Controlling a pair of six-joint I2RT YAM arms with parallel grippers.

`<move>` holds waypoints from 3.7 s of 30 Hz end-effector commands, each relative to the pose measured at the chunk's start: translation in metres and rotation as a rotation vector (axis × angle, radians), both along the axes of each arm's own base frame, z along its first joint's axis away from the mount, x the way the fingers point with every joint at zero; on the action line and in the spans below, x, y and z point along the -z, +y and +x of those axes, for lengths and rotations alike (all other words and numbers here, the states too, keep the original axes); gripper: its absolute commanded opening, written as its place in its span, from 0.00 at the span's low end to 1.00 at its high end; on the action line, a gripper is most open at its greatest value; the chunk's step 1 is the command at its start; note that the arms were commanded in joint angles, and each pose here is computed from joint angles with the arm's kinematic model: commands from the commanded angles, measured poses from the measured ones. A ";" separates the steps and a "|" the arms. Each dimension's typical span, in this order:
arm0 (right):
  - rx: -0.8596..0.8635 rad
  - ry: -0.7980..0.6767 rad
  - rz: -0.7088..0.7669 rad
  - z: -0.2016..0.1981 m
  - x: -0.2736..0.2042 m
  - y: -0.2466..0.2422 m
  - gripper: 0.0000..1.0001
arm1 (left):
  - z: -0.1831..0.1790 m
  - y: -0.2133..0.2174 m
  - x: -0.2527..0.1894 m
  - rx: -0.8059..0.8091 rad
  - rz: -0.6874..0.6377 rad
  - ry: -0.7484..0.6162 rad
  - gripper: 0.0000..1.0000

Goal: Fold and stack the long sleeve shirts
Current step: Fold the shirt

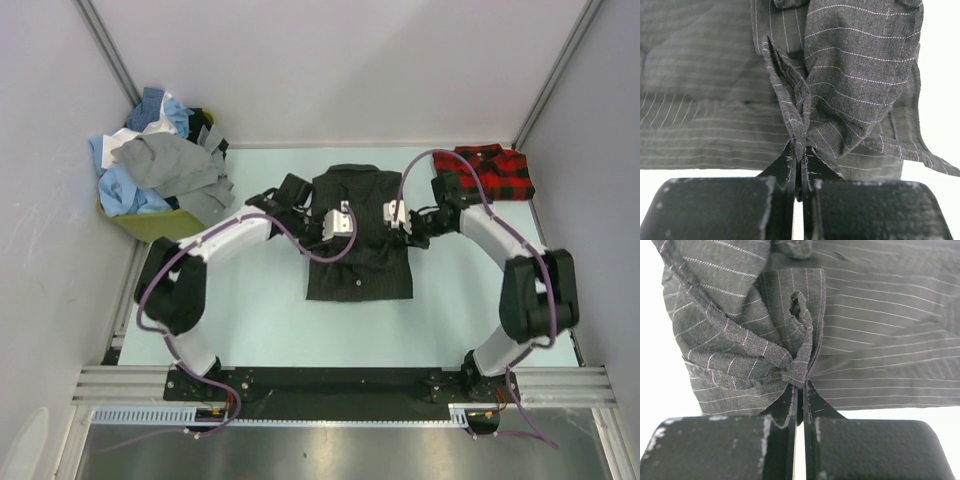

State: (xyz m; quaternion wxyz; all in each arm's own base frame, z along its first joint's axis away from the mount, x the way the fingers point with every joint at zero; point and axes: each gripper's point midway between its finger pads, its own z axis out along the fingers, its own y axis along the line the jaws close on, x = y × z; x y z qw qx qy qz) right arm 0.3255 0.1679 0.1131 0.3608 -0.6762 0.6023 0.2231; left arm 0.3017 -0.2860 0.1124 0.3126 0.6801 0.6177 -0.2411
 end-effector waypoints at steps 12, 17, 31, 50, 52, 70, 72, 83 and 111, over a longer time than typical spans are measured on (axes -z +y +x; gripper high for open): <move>0.062 -0.061 0.012 0.098 0.025 -0.009 0.00 | 0.078 -0.006 0.019 -0.093 0.012 0.029 0.00; 0.058 -0.053 -0.001 0.096 0.030 -0.010 0.00 | 0.085 -0.004 0.030 -0.105 0.038 0.031 0.01; 0.552 0.256 0.105 0.112 -0.035 -0.059 0.79 | 0.135 0.060 -0.061 -0.681 -0.217 0.182 0.74; 0.705 1.046 0.334 0.042 0.018 0.052 0.34 | 0.034 -0.018 0.009 -0.633 -0.168 0.625 0.78; 0.777 1.144 0.302 0.039 0.051 0.046 0.33 | 0.031 -0.013 0.029 -0.688 -0.132 0.686 0.79; 0.726 1.227 0.339 -0.047 -0.001 0.038 0.40 | -0.069 -0.010 -0.025 -0.501 -0.338 0.870 0.81; 0.734 1.263 0.330 -0.052 0.013 0.046 0.40 | -0.080 -0.024 -0.011 -0.491 -0.308 0.931 0.81; 0.974 1.516 0.256 -0.066 0.113 0.017 0.37 | -0.074 0.007 0.097 -0.853 -0.192 1.187 0.80; 0.978 1.480 0.606 0.107 0.104 0.030 0.37 | 0.076 -0.002 0.084 -1.020 -0.431 1.144 0.81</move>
